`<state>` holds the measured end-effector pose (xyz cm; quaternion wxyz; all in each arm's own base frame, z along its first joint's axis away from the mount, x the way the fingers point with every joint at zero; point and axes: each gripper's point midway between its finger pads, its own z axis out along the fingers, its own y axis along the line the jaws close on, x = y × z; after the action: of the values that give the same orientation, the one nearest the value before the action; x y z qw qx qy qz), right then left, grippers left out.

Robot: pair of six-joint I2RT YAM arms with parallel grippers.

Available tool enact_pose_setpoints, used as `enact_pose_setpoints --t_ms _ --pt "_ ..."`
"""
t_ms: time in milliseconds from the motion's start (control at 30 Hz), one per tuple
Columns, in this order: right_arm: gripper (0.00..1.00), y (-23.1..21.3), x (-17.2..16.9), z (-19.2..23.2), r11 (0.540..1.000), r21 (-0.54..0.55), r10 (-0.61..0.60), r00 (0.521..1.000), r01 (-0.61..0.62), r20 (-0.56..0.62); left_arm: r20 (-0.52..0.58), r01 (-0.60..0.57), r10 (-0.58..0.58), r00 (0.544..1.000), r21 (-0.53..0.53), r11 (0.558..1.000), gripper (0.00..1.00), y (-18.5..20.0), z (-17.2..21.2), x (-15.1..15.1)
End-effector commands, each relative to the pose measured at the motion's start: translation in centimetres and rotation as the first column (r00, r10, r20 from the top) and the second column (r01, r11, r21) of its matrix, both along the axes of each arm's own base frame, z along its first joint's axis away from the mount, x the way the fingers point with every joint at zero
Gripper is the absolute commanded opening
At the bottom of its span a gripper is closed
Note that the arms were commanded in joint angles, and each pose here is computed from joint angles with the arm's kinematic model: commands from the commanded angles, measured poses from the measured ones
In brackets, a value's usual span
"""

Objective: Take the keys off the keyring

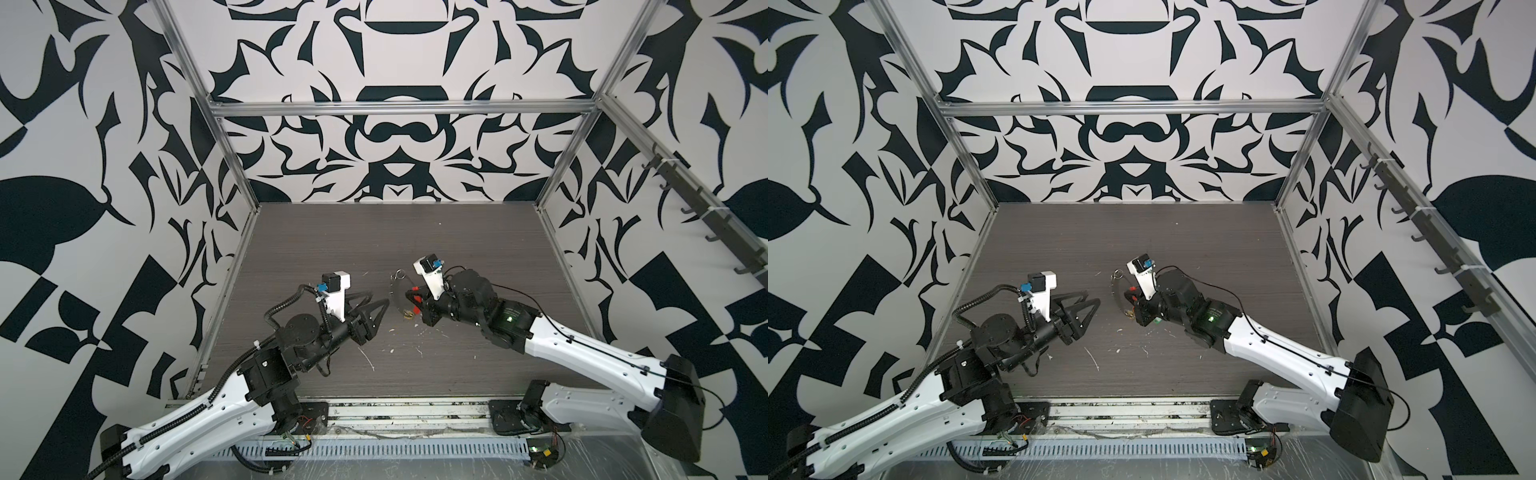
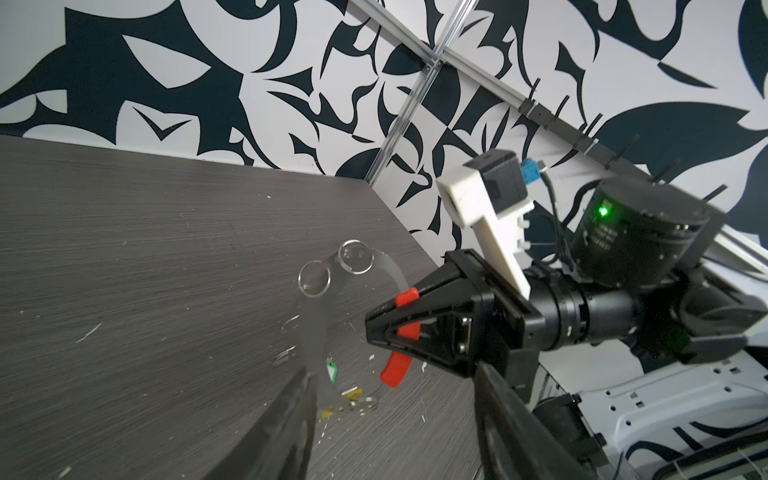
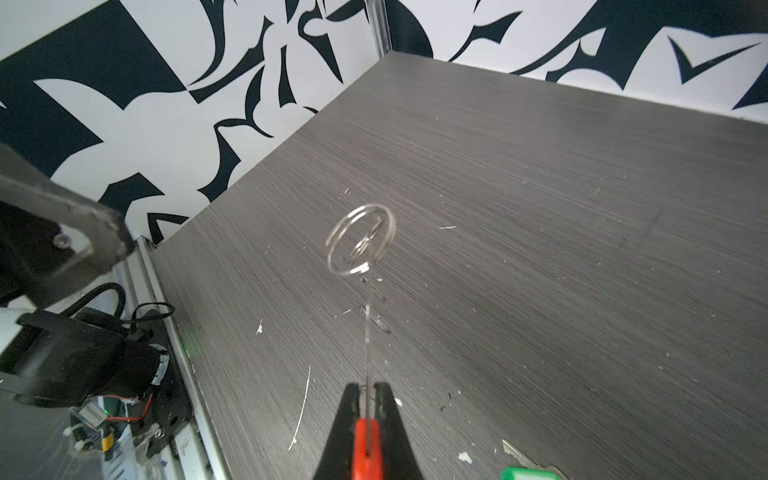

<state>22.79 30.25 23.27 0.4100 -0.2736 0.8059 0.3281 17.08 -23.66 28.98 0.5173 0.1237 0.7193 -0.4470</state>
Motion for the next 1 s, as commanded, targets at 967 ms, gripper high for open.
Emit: enact_pose_setpoints --t_ms 967 --pt "0.0 -0.5 -7.0 5.3 0.829 0.107 0.56 0.82 -0.55 -0.12 0.051 0.287 -0.289 0.956 0.043 0.957 0.82 -2.5 -0.9 -3.0"
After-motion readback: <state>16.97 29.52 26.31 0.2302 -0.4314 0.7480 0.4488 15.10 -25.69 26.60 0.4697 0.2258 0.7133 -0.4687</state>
